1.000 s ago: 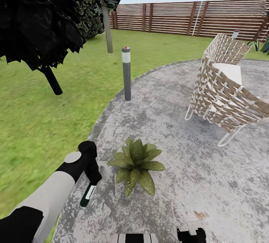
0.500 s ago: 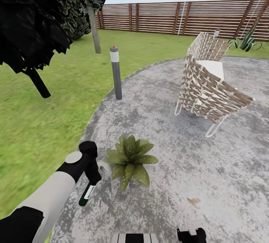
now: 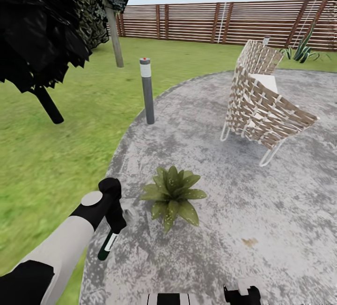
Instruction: Pick up the pesticide atomizer in the garden and spray insectifuge to fully cover both potted plants in the garden.
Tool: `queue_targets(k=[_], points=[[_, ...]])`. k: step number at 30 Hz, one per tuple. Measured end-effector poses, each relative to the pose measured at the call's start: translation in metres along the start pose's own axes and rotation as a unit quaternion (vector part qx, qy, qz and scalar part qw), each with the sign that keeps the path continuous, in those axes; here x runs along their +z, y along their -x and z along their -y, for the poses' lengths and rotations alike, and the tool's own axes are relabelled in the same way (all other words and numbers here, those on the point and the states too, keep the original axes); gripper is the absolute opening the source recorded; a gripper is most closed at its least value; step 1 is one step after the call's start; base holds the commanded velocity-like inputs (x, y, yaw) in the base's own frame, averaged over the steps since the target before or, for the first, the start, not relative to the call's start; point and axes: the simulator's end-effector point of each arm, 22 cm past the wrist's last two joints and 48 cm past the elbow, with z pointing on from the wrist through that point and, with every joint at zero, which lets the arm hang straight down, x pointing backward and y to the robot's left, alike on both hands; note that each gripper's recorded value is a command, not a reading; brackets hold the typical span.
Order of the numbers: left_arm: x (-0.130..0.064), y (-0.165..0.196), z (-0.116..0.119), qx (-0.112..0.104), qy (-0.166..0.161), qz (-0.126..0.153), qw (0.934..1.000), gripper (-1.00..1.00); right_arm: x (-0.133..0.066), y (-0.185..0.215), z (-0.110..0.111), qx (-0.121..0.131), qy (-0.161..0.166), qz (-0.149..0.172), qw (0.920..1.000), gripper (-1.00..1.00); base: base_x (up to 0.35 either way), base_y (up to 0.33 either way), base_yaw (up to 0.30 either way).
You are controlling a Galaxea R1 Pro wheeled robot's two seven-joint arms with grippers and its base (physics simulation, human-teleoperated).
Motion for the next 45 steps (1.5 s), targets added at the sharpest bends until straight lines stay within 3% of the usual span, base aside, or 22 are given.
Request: queue_targets(k=[17,30,32,35,45], points=[[-0.002,-0.001,-0.003,-0.004,0.001,0.004,1.0000,-1.00,0.000,0.000,0.000,0.000,0.000,0.000,1.0000,1.00,0.004,0.002,-0.270],[-0.006,0.011,0.004,-0.008,-0.003,0.016,0.9998,-1.00,0.000,0.000,-0.001,0.000,0.001,0.000,1.0000,1.00,0.000,0.000,-0.015],[-0.005,0.006,0.000,-0.013,-0.001,0.012,0.9998,-1.00,0.000,0.000,-0.001,0.000,0.001,0.000,1.0000,1.00,0.008,0.023,0.000],[0.001,-0.024,-0.020,-0.038,0.001,-0.003,0.9993,-1.00,0.000,0.000,-0.001,-0.001,0.001,0.000,1.0000,1.00,0.123,0.153,0.000],[0.009,-0.028,-0.015,-0.039,-0.007,-0.006,0.9992,-1.00,0.000,0.000,0.000,-0.001,0.000,0.000,1.0000,1.00,0.119,0.080,-0.020]])
